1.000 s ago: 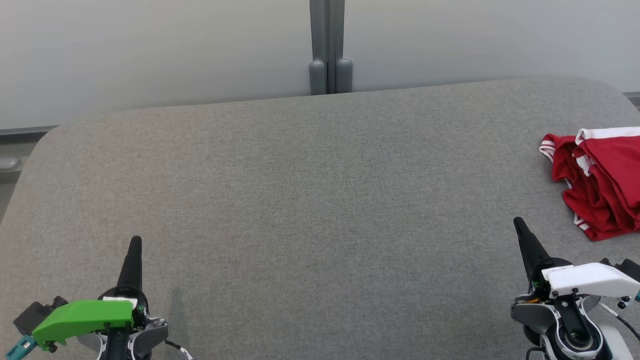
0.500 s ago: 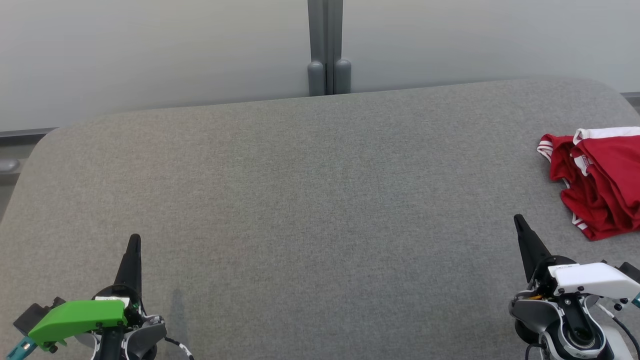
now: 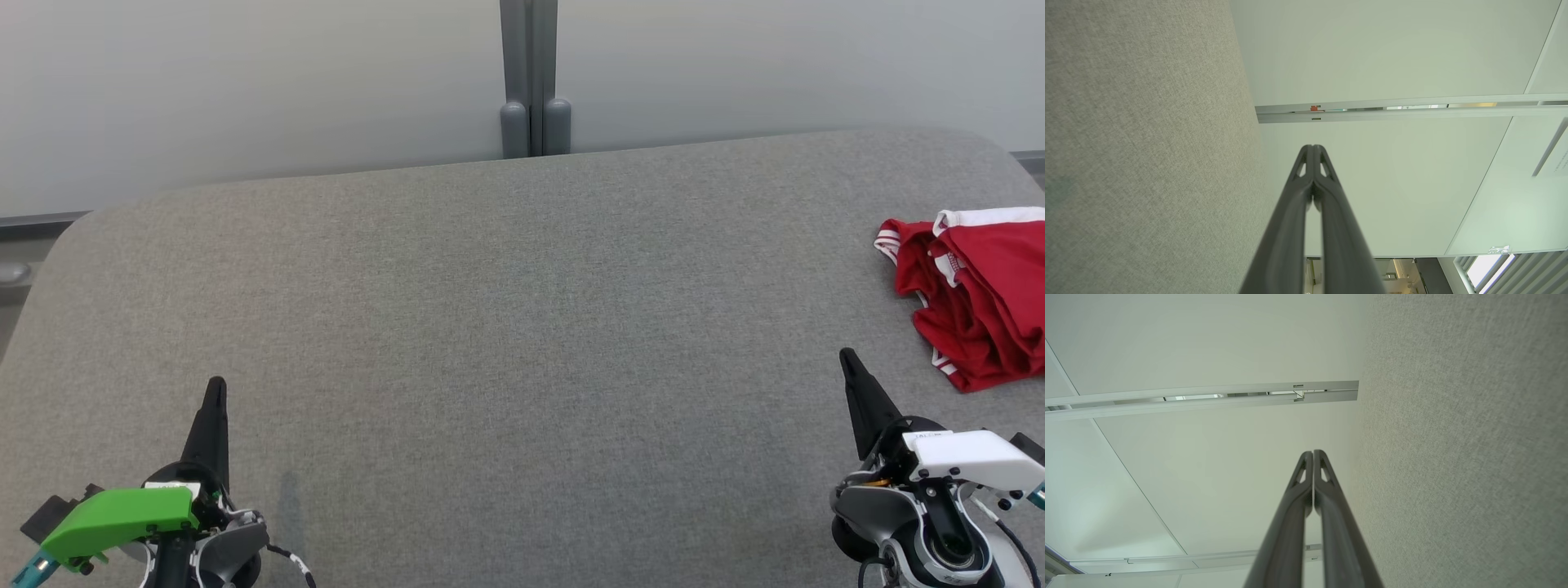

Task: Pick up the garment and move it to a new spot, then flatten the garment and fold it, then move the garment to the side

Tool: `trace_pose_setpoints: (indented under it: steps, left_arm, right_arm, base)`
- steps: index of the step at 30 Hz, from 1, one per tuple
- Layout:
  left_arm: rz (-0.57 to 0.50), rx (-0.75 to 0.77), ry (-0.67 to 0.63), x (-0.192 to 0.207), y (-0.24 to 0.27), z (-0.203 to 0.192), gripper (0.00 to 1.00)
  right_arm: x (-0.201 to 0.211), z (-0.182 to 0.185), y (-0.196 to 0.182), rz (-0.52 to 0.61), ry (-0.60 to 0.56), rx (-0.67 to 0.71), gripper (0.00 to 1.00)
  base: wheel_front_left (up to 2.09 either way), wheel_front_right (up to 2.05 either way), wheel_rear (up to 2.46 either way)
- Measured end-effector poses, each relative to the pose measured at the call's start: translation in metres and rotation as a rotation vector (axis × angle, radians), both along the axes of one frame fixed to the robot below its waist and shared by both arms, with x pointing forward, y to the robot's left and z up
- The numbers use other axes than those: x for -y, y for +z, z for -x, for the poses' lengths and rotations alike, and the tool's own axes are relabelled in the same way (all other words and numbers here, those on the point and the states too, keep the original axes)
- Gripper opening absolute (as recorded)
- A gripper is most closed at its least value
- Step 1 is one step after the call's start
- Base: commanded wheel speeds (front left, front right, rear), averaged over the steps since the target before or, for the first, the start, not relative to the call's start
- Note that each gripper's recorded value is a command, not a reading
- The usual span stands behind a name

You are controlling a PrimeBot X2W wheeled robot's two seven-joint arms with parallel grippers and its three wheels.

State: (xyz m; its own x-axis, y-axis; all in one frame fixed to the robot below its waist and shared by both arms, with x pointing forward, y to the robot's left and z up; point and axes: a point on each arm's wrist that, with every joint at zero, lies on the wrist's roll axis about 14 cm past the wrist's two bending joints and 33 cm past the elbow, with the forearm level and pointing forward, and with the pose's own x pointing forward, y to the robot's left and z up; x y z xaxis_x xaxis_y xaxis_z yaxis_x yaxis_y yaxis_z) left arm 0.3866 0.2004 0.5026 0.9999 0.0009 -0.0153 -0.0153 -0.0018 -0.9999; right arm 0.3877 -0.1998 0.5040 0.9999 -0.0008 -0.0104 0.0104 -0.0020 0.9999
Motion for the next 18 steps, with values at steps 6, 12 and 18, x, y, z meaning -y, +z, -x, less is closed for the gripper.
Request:
trace_pose_setpoints:
  steps: [6,12,18]
  left_arm:
    - [0.000,0.002,0.000,0.0001,0.0008,-0.0006,0.00]
    - [0.000,0.003,0.000,0.0002,0.0009,-0.0006,0.00]
    - [0.000,0.003,0.000,0.0002,0.0009,-0.0007,0.00]
  right_arm:
    - [0.0000,0.0000,0.0001,0.000,0.000,0.000,0.00]
    - [0.0000,0.0000,0.0001,0.000,0.000,0.000,0.00]
    - [0.0000,-0.0001,0.0001,0.000,0.000,0.000,0.00]
  base:
    - [0.00,0.00,0.00]
    - [0.00,0.00,0.00]
    - [0.00,0.00,0.00]
